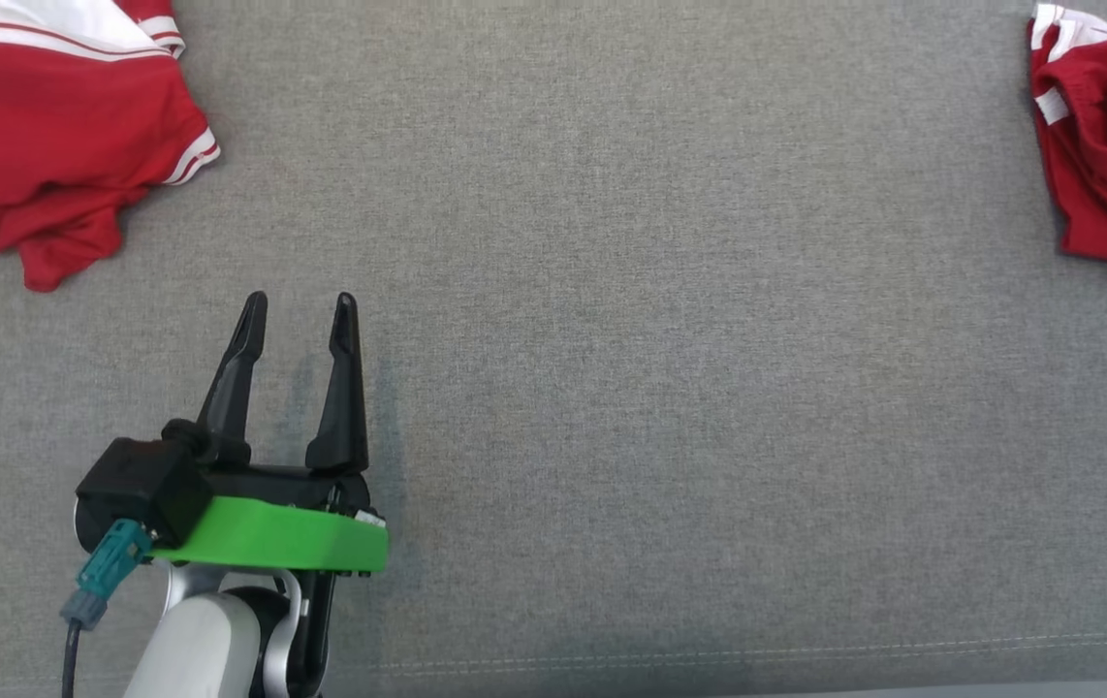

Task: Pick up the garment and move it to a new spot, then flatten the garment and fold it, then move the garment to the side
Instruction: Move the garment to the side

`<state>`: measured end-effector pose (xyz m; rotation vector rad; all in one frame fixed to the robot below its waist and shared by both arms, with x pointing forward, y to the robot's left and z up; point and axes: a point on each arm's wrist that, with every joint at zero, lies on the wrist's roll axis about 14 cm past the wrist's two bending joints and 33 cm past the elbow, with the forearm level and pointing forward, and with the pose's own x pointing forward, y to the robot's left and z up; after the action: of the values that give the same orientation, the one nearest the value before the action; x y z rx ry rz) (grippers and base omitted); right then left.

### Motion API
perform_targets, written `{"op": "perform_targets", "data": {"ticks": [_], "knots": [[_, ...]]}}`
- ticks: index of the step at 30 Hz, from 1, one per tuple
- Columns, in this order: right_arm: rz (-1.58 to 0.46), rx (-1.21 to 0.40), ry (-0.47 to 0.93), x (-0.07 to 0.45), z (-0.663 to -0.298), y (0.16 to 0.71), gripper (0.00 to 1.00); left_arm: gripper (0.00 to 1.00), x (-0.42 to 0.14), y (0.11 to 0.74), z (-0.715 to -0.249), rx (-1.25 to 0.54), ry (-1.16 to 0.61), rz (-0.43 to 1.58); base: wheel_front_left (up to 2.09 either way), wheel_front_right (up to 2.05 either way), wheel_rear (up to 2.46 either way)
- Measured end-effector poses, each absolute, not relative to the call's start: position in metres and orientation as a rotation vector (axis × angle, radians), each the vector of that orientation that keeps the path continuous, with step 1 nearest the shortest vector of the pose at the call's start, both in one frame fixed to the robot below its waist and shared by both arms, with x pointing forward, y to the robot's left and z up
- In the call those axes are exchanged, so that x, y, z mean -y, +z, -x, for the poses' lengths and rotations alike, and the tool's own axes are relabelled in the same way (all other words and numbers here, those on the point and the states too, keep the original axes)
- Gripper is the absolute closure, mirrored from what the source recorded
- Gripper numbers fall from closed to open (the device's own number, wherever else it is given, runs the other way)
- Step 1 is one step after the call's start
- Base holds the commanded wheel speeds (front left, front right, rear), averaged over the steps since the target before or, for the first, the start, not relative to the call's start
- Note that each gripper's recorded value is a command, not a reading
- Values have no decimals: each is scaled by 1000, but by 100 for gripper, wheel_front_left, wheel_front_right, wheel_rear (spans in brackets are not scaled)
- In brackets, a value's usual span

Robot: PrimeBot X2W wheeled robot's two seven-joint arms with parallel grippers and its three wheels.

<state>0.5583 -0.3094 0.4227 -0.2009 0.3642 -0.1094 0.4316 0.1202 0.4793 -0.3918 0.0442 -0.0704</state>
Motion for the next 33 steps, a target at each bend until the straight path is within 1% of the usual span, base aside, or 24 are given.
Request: {"op": "perform_targets", "data": {"ticks": [5, 8, 9, 10, 13, 22, 29, 33], "knots": [[153, -250, -1, 265, -564, 449, 0, 0, -119, 491, -436, -5, -81, 385, 0, 0, 0], [136, -221, 30, 249, -563, 458, 0, 0, -119, 496, -437, 8, -86, 380, 0, 0, 0], [120, -185, 60, 235, -562, 469, 0, 0, -118, 497, -436, 10, -89, 376, 0, 0, 0], [120, -185, 60, 235, -562, 469, 0, 0, -118, 497, -436, 10, -89, 376, 0, 0, 0], [76, -119, 112, 209, -554, 492, 0, 0, -117, 502, -433, 22, -91, 373, 0, 0, 0], [-19, -66, 184, 167, -507, 509, 0, 0, -120, 517, -422, 53, -82, 378, 0, 0, 0], [-106, 4, 197, 141, -472, 529, 0, 0, -128, 515, -401, 45, -52, 390, 0, 0, 0], [-142, 29, 187, 135, -454, 534, 0, 0, -130, 514, -392, 40, -44, 386, 0, 0, 0]]}}
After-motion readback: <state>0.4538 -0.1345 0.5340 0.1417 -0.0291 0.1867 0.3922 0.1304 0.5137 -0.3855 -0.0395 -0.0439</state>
